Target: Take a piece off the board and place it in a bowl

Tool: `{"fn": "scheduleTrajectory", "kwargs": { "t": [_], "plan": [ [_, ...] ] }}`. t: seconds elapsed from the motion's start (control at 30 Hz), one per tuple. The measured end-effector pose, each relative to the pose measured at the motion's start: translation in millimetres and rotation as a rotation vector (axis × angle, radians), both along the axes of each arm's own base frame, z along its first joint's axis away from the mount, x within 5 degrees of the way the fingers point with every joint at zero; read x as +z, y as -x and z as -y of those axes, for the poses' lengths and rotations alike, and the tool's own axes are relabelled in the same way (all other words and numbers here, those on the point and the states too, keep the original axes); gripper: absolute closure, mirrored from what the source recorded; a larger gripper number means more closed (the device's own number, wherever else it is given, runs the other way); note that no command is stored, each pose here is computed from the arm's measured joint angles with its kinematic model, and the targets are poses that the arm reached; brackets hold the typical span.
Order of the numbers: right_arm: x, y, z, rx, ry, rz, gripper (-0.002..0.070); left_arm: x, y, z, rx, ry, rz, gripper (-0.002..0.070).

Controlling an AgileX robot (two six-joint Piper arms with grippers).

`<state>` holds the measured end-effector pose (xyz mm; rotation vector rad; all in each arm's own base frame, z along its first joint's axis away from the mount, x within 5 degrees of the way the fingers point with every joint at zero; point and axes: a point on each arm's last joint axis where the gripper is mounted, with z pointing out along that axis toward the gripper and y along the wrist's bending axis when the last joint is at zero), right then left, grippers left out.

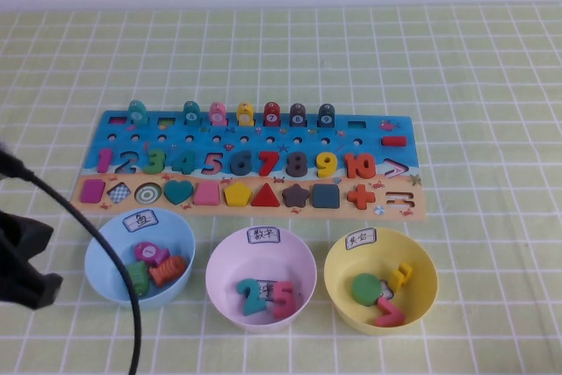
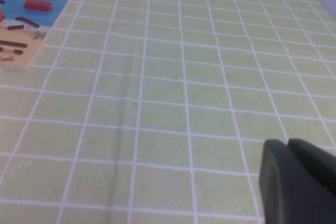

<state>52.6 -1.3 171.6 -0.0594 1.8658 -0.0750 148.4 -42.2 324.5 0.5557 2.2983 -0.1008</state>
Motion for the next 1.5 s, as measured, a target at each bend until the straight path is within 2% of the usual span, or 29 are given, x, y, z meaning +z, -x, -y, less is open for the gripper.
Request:
{"fn": "scheduleTrajectory", "kwargs": {
  "t": [0.17, 0.57, 1.23, 1.5],
  "plan": [
    [0.0, 0.0, 0.0, 0.0, 0.0, 0.0, 0.0694, 0.8, -31.6, 0.6, 0.02, -0.109, -0.121, 0.0682],
    [0.0, 0.0, 0.0, 0.0, 0.0, 0.0, 0.0694, -20.0, -58.5, 6.5, 0.054, -0.122, -0.27, 0.0682],
    [0.0, 0.0, 0.0, 0.0, 0.0, 0.0, 0.0694, -21.2, -57.4, 6.3, 0.056, -0.125, -0.291, 0.0682],
    [0.0, 0.0, 0.0, 0.0, 0.0, 0.0, 0.0694, -20.9, -57.9, 6.4, 0.09, -0.1, -0.292, 0.0682]
  ]
}}
